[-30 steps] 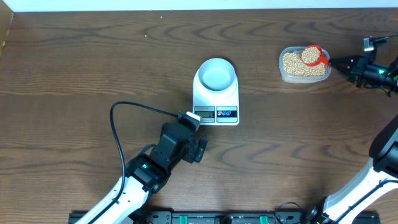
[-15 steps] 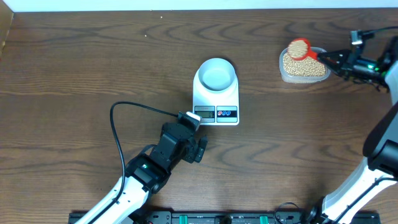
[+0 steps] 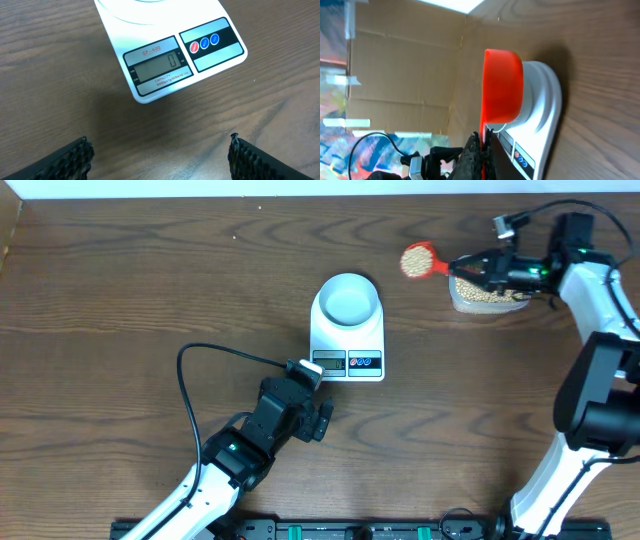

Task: Scoop item into bowl and weigh 50g on scale
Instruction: 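Lift the filled scoop and carry it over the white bowl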

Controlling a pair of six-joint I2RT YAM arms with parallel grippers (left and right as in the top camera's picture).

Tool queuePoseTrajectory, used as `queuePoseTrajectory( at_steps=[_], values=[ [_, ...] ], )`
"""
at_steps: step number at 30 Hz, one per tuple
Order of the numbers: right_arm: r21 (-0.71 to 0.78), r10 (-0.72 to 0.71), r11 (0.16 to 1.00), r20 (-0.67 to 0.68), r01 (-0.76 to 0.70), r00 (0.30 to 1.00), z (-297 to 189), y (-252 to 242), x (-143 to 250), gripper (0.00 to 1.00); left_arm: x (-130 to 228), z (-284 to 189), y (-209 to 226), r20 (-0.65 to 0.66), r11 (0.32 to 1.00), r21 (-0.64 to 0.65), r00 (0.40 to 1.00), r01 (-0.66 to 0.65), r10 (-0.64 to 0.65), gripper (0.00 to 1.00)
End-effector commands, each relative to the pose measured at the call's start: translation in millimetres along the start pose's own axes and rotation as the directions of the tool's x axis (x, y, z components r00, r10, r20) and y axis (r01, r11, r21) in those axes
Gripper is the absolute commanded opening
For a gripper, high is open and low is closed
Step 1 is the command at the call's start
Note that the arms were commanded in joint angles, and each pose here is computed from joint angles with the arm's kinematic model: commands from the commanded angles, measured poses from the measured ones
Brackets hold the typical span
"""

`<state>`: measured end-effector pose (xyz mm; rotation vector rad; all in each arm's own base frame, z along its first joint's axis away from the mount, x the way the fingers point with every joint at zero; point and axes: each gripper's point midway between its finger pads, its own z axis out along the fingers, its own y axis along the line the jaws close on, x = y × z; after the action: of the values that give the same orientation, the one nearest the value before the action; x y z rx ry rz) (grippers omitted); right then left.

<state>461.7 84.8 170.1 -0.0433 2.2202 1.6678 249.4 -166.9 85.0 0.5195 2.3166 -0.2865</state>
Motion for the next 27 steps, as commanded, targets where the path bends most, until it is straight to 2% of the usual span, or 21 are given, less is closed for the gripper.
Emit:
queuePoseTrajectory(
  at_steps=[1,13,27],
  values=[
    [-0.011,-0.008,1.000,-0.038,0.008,0.999,21.1,16.0,-2.9,0.01,-11.7,-3.8,1.8,0.030,1.000,-0.016,0.999,-0.014,0.015,0.88],
    [0.072,-0.019,0.997,-0.153,0.030,0.988,67.2,30.4,22.1,0.01,-11.7,-3.8,1.8,0.030,1.000,-0.016,0.999,-0.014,0.015,0.88],
    [0.188,-0.116,0.969,-0.235,0.162,0.965,92.3,41.5,44.4,0.01,-11.7,-3.8,1.8,0.030,1.000,-0.016,0.999,-0.014,0.015,0.88]
  ],
)
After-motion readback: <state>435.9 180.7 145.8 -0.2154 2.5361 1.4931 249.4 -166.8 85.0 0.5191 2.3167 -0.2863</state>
